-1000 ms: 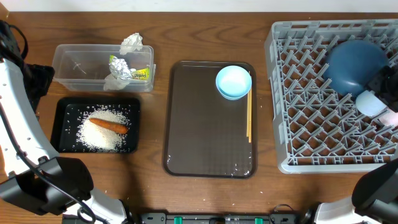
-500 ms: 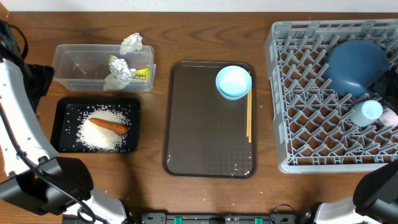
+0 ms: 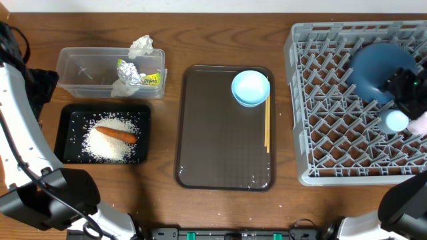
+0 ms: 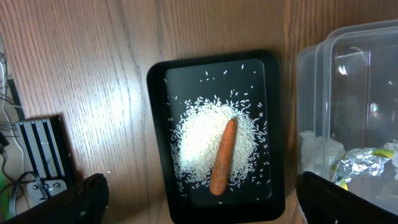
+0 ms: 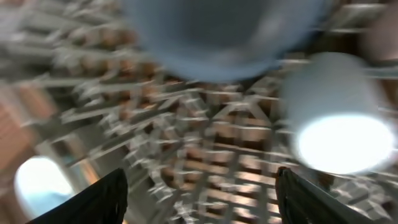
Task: Sort waste into correct bins and load items into the dishwasher rack
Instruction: 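Carry the light blue cup to the rack and release it, then return the right gripper and grasp the light blue bowl rim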
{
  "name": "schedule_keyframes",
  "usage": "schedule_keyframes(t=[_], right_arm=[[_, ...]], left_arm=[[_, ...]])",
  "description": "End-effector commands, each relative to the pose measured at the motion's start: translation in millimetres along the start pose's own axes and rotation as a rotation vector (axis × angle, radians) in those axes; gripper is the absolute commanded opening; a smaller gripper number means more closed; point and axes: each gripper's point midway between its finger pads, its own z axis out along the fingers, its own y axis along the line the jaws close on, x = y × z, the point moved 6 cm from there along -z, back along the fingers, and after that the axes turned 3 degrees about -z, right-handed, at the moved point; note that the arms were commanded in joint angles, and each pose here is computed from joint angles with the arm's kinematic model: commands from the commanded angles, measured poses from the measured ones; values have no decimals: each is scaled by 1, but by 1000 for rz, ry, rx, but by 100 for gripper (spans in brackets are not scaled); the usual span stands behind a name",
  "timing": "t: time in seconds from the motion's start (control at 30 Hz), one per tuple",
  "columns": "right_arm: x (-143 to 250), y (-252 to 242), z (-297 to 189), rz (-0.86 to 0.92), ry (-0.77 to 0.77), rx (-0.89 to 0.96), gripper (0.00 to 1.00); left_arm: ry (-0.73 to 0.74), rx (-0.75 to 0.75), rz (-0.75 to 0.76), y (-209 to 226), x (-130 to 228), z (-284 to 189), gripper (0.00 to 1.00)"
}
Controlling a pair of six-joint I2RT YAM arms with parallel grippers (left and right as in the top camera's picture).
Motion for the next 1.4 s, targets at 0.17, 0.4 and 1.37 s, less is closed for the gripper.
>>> schedule_keyframes(t=[0.17, 0.4, 1.37], right_arm=[[47, 118, -21, -426, -31, -261, 73], [99, 204, 6, -714, -80, -229, 66], [254, 278, 174, -945, 77, -45, 57]], left_arm=[[-18, -9, -9, 2, -3, -2, 98], [-18, -9, -9, 2, -3, -2, 98], [-18, -9, -9, 2, -3, -2, 98]])
